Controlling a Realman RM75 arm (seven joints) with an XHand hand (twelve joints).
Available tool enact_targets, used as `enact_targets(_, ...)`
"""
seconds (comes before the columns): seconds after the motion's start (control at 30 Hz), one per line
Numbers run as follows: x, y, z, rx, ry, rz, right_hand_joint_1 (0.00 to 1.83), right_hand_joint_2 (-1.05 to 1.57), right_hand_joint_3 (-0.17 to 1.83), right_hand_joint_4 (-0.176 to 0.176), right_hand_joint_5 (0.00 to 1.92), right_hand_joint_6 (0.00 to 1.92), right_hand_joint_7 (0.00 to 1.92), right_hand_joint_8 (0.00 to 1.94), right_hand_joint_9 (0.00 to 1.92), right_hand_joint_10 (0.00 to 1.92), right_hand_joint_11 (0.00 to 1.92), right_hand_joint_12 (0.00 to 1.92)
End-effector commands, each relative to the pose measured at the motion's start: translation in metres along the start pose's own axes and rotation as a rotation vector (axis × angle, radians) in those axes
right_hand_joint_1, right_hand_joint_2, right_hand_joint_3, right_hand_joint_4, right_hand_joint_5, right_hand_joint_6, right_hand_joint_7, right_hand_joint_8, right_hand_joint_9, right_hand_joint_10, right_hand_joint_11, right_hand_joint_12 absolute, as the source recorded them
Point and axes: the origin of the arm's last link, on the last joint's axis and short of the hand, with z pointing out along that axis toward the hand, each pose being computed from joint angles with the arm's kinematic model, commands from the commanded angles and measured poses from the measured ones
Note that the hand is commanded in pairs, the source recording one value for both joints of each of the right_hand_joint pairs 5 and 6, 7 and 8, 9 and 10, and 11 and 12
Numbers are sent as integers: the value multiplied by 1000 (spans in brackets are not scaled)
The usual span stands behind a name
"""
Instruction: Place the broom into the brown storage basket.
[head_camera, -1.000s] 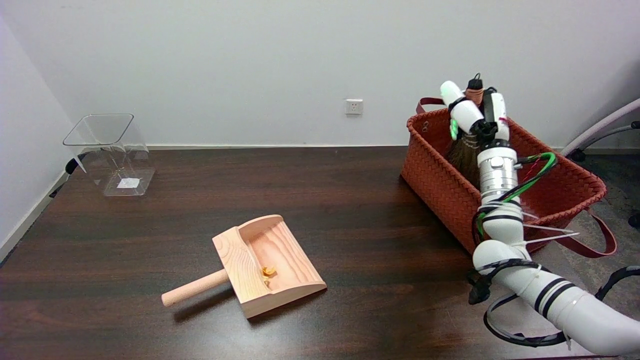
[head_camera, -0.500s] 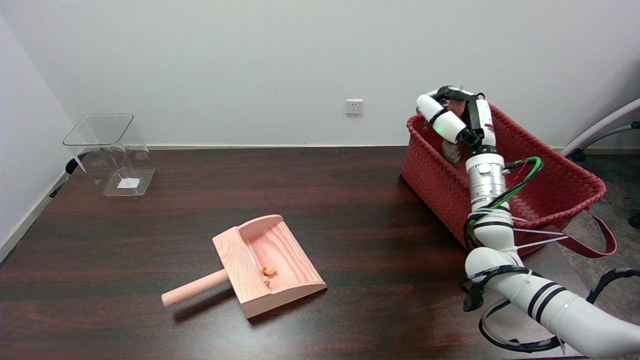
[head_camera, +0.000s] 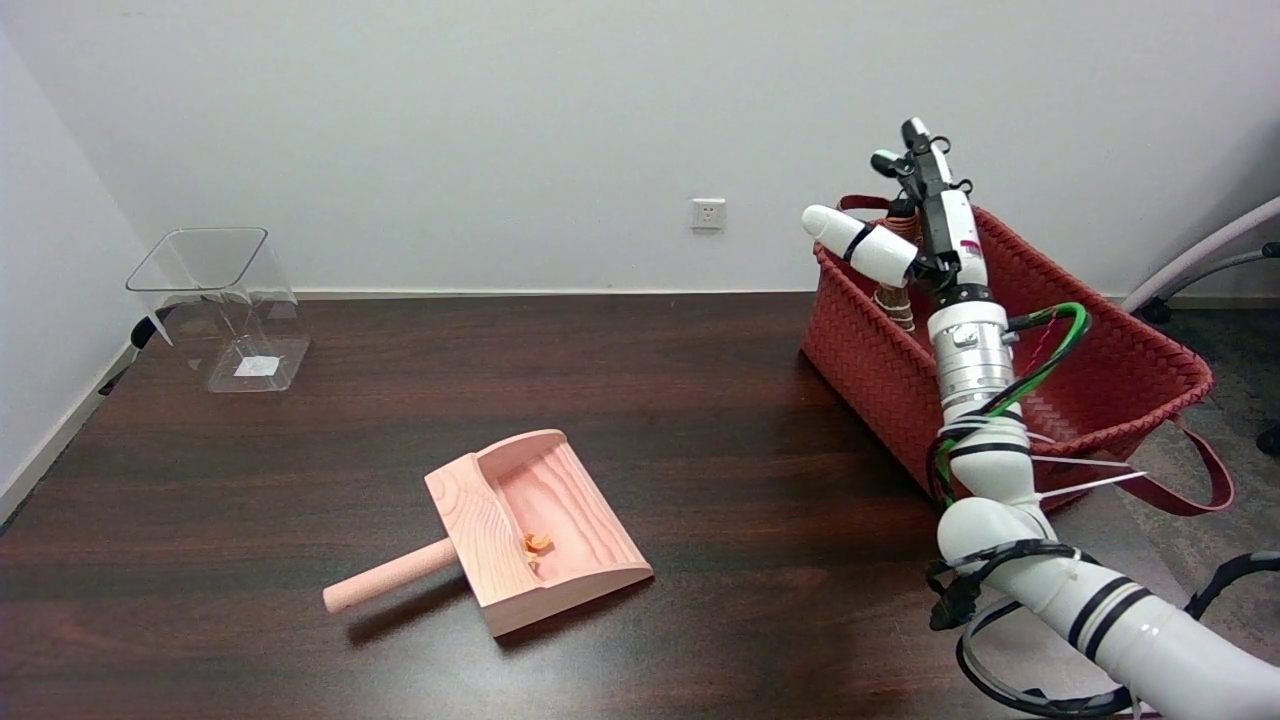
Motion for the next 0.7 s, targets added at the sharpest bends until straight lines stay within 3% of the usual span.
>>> enact_targets(0.03, 20, -45, -12, 65, 30, -134, 808, 694, -175, 0, 0, 0, 288, 288, 0, 0, 0, 0)
enact_targets(0.5, 71, -68, -54, 84, 304, -243, 707, 761, -175, 0, 0, 0, 200, 200, 0, 0, 0, 0)
enact_targets(0.7, 94, -60, -72, 68, 409, -288, 693, 788, -175, 0, 0, 0, 187, 187, 0, 0, 0, 0)
